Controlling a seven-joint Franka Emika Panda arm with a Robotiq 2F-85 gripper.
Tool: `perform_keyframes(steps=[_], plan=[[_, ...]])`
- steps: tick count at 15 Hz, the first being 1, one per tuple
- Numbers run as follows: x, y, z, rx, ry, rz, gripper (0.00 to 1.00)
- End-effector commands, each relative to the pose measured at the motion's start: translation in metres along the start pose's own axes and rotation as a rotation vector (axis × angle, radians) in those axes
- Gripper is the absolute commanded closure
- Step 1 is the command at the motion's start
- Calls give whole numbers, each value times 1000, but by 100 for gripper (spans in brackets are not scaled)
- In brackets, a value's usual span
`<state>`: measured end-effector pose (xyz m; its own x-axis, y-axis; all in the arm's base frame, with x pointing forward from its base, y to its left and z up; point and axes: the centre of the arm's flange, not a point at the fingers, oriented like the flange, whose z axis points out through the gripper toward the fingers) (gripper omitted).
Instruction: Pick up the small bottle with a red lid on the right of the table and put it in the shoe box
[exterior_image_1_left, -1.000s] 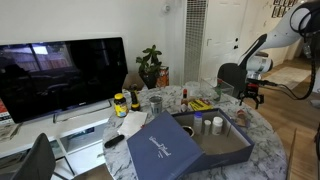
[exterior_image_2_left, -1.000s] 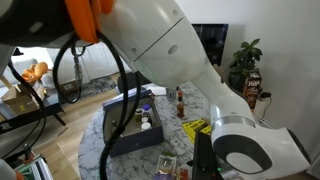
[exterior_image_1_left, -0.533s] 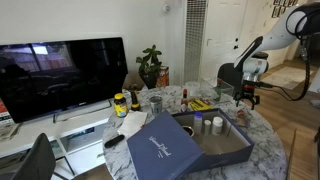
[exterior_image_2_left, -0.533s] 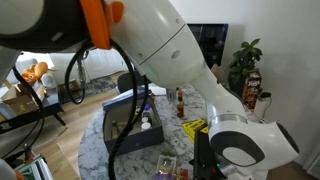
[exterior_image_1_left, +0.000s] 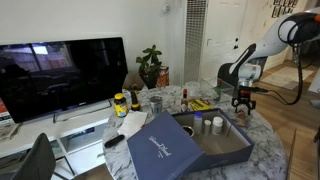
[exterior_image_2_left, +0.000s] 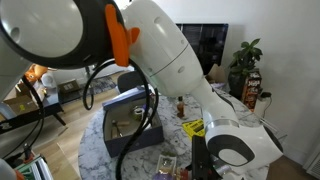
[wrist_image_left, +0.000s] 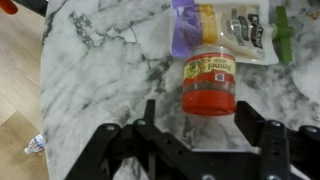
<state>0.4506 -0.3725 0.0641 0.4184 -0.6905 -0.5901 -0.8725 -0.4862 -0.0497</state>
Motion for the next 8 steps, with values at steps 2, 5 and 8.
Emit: perform_keyframes(steps=[2, 5, 8], plan=[[21, 2, 7, -35, -48, 11, 14], [29, 3, 9, -25, -112, -9, 14], [38, 6, 7, 11, -176, -6, 15]])
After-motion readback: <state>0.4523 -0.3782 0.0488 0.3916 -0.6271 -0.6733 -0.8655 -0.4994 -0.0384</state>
